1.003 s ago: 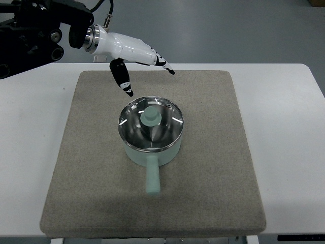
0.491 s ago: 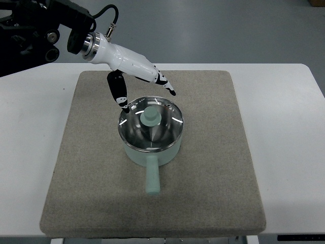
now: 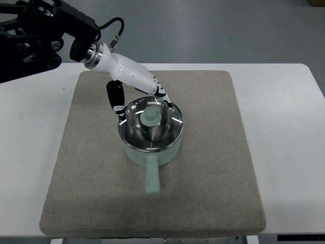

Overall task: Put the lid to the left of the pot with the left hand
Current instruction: 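Close the left hand's fingers around the lid's mint-green knob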

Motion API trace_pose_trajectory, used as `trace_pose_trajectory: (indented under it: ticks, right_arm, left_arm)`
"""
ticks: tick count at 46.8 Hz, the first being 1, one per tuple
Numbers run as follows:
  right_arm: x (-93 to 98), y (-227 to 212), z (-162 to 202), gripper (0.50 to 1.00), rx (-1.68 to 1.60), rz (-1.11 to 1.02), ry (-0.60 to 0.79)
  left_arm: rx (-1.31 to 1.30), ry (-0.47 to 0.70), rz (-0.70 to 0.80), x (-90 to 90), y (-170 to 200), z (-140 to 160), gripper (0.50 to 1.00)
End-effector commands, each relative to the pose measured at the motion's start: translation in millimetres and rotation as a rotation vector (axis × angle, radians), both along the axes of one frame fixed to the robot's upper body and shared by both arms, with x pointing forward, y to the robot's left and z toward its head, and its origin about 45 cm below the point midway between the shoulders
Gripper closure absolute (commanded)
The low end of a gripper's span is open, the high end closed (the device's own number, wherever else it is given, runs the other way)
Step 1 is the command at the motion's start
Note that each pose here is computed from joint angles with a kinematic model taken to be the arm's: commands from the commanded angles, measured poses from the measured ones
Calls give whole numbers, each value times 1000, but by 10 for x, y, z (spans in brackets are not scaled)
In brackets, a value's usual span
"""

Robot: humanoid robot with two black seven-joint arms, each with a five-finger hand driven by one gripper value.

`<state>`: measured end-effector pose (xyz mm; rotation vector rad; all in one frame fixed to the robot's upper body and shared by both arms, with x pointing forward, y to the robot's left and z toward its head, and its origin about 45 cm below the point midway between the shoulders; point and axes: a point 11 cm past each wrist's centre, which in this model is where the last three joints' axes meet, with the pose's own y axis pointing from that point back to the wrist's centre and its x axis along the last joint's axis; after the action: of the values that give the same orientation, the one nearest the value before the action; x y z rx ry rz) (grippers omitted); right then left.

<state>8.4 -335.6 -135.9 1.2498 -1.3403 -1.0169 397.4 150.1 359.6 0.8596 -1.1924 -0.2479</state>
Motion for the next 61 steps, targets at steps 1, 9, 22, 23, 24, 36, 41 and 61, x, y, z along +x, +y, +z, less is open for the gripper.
trace_pose_trajectory:
  ticks: [1,9,22,23,24,36,41,61]
  right_arm:
    - [-4,0,0,576,0,-1,1]
    - [-4,0,0,576,0,-1,1]
    - [-4,0,0,576,0,-1,1]
    - [5,0,0,576,0,0,-1]
    - [-4,0,0,576,0,1,1]
    - [-4,0,0,576,0,-1,1]
    - [-4,0,0,576,0,-2,0]
    - [5,0,0,576,0,1,0]
  left_arm:
    - [4,-5,-19,-33,-45,28,506]
    - [4,1,-41,-81,-103,18,506]
    - [18,-16,-59,-91,-122,46,510]
    - [21,-18,-60,-90,-121,44,512]
    - [22,-18,-63,-93,-132,40,514]
    - [47,-38,-69,-76,-108,24,523]
    - [48,-40,-69,-70,-106,19,531]
    - [45,-47,-81,-50,-193,-9,679]
